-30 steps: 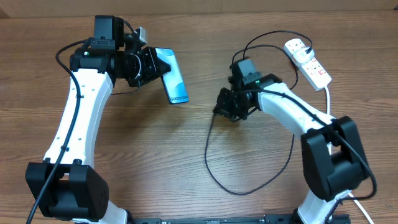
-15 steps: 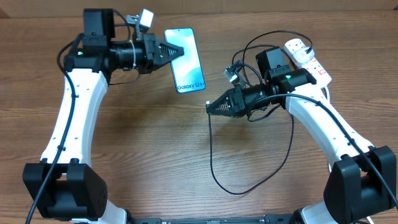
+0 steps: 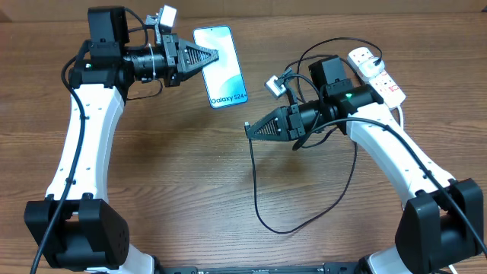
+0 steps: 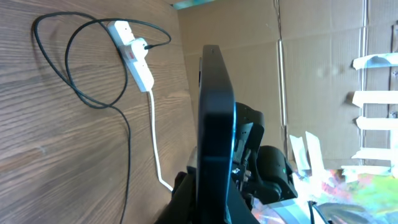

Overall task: Plug charger to phone and switch on socket
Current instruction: 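Carry the USB-C plug with the right gripper to the phone's bottom, then push the USB-C plug into the phone's bottom port with the right gripper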

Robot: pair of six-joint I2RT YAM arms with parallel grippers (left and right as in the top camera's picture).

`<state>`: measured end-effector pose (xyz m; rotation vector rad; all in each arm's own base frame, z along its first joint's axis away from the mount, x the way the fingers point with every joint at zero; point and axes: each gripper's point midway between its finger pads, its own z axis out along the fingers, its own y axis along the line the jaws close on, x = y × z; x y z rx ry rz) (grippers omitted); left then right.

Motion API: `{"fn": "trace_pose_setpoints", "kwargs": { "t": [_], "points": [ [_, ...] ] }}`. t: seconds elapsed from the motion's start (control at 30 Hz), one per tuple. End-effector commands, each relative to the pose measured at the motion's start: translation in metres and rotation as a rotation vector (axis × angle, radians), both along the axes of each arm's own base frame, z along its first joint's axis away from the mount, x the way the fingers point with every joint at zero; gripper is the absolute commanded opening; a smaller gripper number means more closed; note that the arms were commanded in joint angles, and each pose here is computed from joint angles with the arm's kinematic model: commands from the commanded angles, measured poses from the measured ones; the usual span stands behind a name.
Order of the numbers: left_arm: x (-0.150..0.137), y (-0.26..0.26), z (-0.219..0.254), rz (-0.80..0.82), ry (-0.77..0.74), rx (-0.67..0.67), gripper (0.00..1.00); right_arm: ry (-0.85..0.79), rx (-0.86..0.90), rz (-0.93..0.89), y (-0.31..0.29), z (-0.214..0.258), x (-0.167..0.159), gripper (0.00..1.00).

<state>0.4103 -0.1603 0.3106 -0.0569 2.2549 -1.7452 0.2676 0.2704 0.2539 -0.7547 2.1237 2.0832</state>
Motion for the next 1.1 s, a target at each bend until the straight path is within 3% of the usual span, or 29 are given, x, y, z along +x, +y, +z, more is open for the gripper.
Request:
{"fn": "trace_pose_setpoints", "kwargs": {
  "t": [0.0,0.27,1.07],
  "points": [
    [-0.004,-0.002,0.01,-0.025,0.01,-0.037,0.04,0.0,0.047,0.034,0.005,0.025,-0.005,0.04],
    [-0.004,-0.002,0.01,-0.026,0.011,-0.037,0.04,0.036,-0.041,-0.037,0.017,0.022,0.016,0.04],
    [-0.004,-0.002,0.01,-0.025,0.01,-0.037,0.04,-0.018,0.01,-0.02,0.03,0.042,0.022,0.04]
  ]
}}
